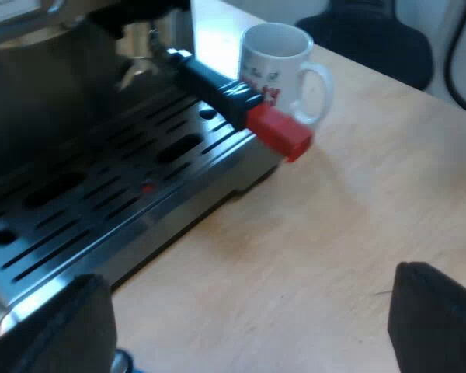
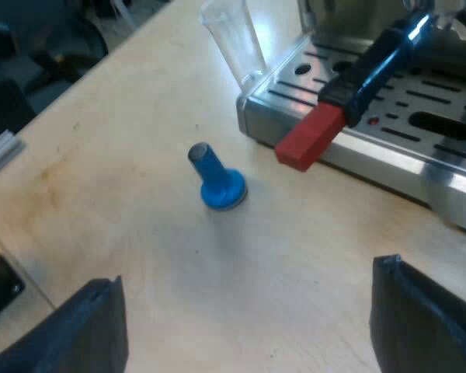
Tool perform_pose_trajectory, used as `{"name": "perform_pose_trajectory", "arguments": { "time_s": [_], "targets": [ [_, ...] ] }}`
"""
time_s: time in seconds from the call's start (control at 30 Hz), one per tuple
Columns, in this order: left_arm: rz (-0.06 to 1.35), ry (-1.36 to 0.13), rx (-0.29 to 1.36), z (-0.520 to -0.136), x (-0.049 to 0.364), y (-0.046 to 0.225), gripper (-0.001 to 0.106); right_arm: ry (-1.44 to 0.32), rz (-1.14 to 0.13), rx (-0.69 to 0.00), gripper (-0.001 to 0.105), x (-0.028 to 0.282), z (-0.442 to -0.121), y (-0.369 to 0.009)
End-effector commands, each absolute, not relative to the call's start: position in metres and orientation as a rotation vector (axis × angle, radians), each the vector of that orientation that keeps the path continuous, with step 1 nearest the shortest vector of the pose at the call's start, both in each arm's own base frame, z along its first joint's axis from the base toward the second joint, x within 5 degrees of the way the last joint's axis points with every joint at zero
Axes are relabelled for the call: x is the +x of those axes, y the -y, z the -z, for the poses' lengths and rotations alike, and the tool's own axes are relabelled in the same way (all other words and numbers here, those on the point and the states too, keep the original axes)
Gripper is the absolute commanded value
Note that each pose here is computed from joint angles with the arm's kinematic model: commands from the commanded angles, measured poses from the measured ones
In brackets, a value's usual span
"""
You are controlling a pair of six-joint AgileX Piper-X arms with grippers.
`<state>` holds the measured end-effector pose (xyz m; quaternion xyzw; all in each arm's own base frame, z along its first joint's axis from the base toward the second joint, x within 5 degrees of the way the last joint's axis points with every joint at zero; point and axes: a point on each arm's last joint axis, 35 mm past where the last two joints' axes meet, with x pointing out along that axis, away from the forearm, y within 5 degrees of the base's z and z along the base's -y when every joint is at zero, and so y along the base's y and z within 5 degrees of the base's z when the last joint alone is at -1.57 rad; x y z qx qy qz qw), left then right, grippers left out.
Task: Grind coffee beans and then tamp
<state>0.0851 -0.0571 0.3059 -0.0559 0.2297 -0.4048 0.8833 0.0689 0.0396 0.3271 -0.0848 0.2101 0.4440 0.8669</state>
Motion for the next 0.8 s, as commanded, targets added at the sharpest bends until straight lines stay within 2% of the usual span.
{"name": "perform_pose_trajectory", "arguments": {
  "time_s": [0.03, 0.13, 0.2, 0.33, 0.57, 0.67, 0.8],
  "targets": [
    [0.879, -0.462, -0.107, -0.308, 0.089, 0.063, 0.073, -0.412, -0.945, -0.223, 0.066, 0.072, -0.332, -0.044],
    [0.895, -0.461, -0.104, -0.307, 0.096, 0.068, 0.073, -0.428, -0.967, -0.257, 0.066, 0.077, -0.33, -0.051],
    [0.901, -0.46, -0.105, -0.307, 0.102, 0.071, 0.073, -0.442, -0.985, -0.311, 0.066, 0.082, -0.328, -0.061],
    [0.898, -0.478, -0.105, -0.304, 0.109, 0.075, 0.073, -0.447, -1.016, -0.372, 0.066, 0.086, -0.326, -0.077],
    [0.925, -0.494, -0.1, -0.302, 0.111, 0.077, 0.073, -0.465, -1.025, -0.535, 0.066, 0.081, -0.316, -0.104],
    [0.946, -0.483, -0.089, -0.302, 0.111, 0.078, 0.073, -0.468, -1.03, -0.544, 0.065, 0.076, -0.314, -0.116],
    [0.95, -0.479, -0.08, -0.302, 0.111, 0.078, 0.073, -0.465, -0.991, -0.552, 0.056, 0.069, -0.311, -0.132]
  ]
}}
